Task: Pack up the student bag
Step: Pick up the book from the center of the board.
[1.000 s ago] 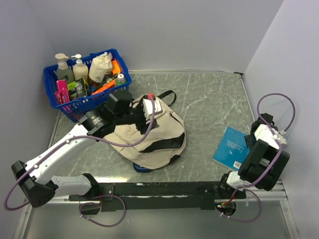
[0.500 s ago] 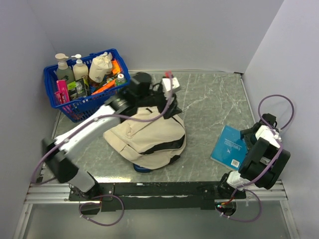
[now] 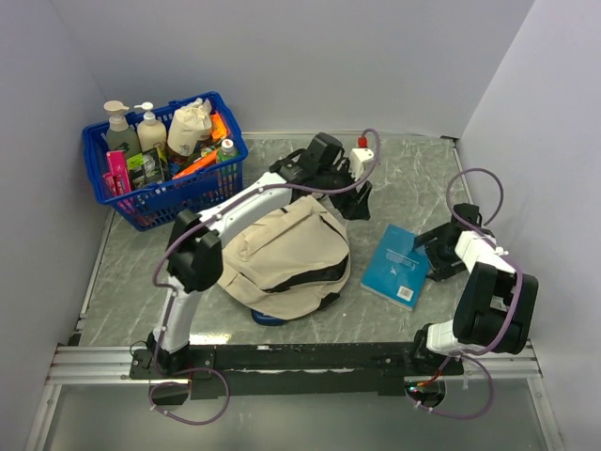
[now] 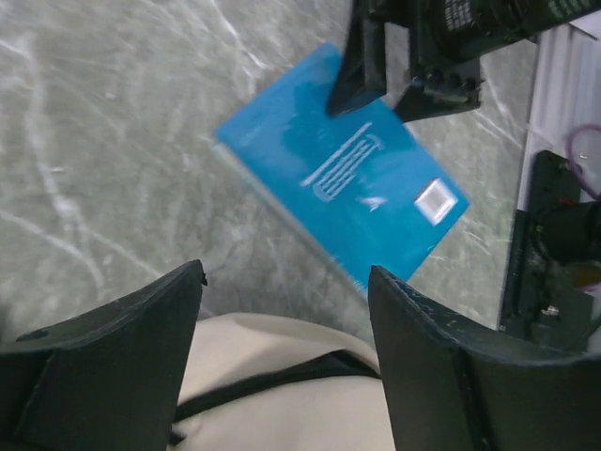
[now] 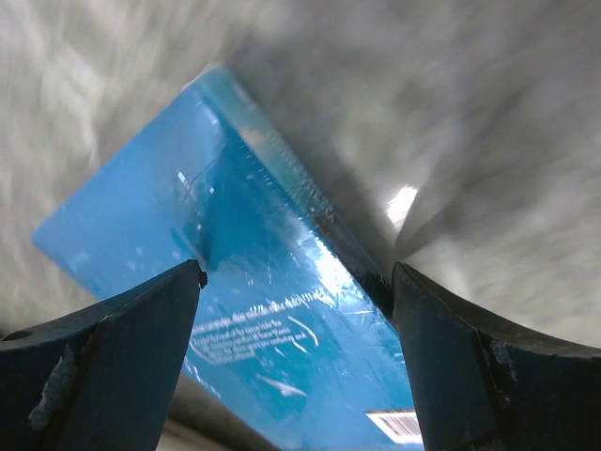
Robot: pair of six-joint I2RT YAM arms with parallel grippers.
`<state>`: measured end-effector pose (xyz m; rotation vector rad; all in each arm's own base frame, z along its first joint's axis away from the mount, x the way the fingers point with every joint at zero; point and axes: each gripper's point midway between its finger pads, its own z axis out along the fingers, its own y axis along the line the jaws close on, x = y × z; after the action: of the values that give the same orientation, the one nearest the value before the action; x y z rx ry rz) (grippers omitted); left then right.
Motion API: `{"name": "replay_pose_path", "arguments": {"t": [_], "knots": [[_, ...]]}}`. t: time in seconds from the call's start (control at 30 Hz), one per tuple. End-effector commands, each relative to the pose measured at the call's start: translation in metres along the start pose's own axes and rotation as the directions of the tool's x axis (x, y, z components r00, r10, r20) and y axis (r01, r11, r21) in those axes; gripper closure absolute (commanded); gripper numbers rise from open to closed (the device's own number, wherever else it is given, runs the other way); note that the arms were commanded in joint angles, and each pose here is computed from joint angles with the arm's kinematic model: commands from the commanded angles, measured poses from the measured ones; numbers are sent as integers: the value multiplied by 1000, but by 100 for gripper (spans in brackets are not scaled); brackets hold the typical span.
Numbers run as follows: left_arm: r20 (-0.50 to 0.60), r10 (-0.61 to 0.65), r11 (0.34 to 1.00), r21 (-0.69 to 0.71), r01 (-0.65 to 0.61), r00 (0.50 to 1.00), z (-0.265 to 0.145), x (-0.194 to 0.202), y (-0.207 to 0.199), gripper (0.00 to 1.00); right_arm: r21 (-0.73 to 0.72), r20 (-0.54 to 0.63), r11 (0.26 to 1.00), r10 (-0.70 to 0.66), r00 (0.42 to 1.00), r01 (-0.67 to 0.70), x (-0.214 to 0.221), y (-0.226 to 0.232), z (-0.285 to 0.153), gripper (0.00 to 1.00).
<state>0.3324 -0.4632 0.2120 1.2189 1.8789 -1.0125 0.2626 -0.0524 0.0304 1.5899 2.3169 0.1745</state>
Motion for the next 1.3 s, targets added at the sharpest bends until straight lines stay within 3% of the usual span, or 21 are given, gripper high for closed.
{"name": "replay_pose_path", "arguments": {"t": [0.0,0.1,0.3,0.67,1.0,1.27], "knots": [[-57,-114,984,130,121,992,24,7,-12,27,-72,-43,997,22,999,-25,13,25,-12,11],[-137,-174,972,136,193,975,40,31,-7,30,-41,-29,999,-2,1000,1,12,9,-9,10],[-214,-269,944,136,301,939,63,64,0,28,-111,51,994,24,998,-19,-6,-11,-16,9],[-168,-381,866,280,414,909,84,65,0,29,-259,83,964,-35,996,56,-4,17,-23,9],[-149,-408,904,68,421,901,105,86,41,35,-132,61,985,-105,993,112,8,21,-16,8],[-209,-429,878,131,460,879,118,111,38,35,-156,7,973,-174,985,173,33,45,-14,8]]}}
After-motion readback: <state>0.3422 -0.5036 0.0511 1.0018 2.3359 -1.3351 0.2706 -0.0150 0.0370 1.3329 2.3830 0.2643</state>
